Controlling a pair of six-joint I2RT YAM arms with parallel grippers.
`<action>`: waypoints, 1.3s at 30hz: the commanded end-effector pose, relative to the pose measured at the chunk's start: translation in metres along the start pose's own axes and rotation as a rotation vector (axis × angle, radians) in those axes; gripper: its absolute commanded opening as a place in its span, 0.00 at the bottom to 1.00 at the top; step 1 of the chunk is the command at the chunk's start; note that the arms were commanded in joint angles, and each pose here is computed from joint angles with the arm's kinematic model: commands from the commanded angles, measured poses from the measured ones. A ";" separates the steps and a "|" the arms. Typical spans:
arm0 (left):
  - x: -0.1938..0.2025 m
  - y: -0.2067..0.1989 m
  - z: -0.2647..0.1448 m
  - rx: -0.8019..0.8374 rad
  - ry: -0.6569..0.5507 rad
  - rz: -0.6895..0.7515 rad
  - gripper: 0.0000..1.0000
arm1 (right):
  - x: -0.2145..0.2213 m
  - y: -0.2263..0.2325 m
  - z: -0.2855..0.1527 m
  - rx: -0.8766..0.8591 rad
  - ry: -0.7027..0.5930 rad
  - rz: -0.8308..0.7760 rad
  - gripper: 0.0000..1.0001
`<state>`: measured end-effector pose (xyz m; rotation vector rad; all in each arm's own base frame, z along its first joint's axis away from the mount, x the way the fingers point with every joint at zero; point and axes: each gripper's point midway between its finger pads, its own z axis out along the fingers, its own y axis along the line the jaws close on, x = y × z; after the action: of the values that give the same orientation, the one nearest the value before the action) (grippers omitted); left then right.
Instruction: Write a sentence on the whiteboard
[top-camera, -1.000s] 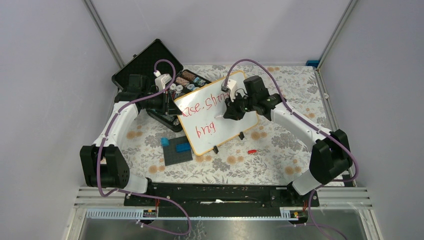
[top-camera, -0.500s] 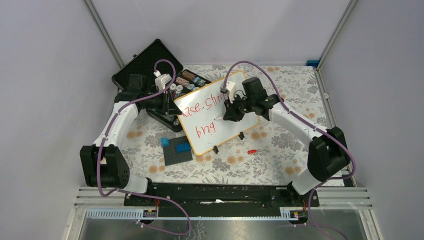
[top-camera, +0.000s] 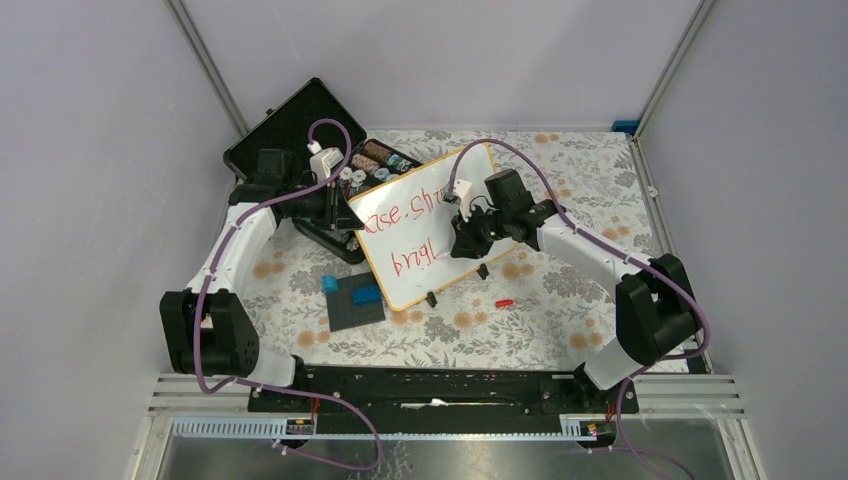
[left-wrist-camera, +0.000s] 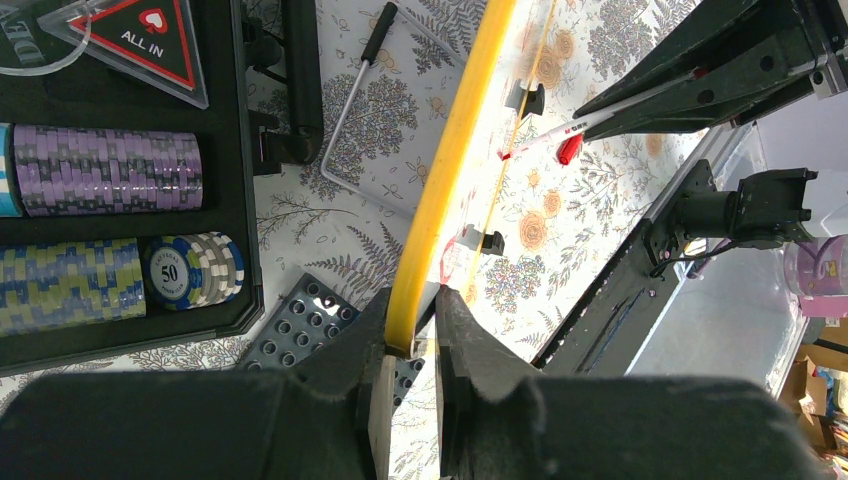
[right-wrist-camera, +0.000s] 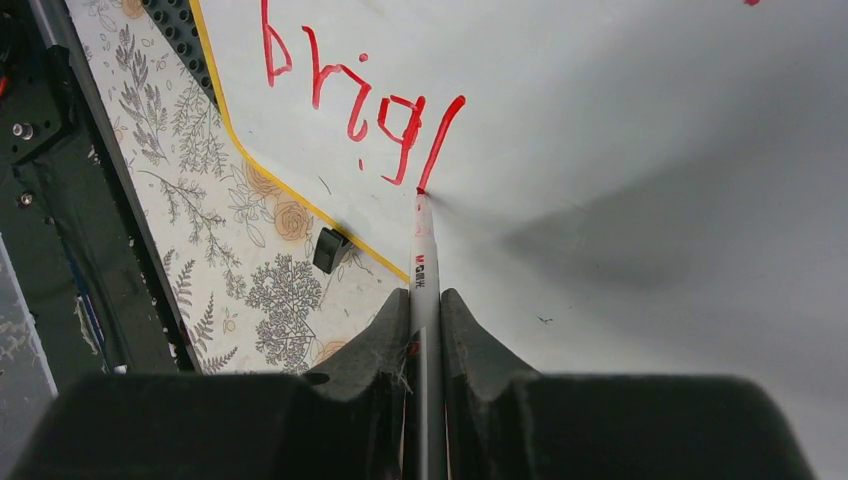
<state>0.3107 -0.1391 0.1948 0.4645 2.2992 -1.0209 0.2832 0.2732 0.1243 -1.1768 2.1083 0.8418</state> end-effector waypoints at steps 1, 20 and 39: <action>0.001 0.010 0.006 -0.056 0.013 0.084 0.00 | -0.021 -0.005 -0.009 0.042 -0.061 -0.044 0.00; 0.002 0.011 0.005 -0.061 0.014 0.086 0.00 | -0.052 -0.018 -0.016 0.098 -0.106 -0.073 0.00; 0.002 0.011 0.006 -0.061 0.015 0.086 0.00 | -0.030 -0.028 -0.024 0.116 -0.082 -0.054 0.00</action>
<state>0.3107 -0.1392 0.1948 0.4650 2.2992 -1.0211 0.3089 0.2662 0.1491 -1.1164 2.0631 0.7814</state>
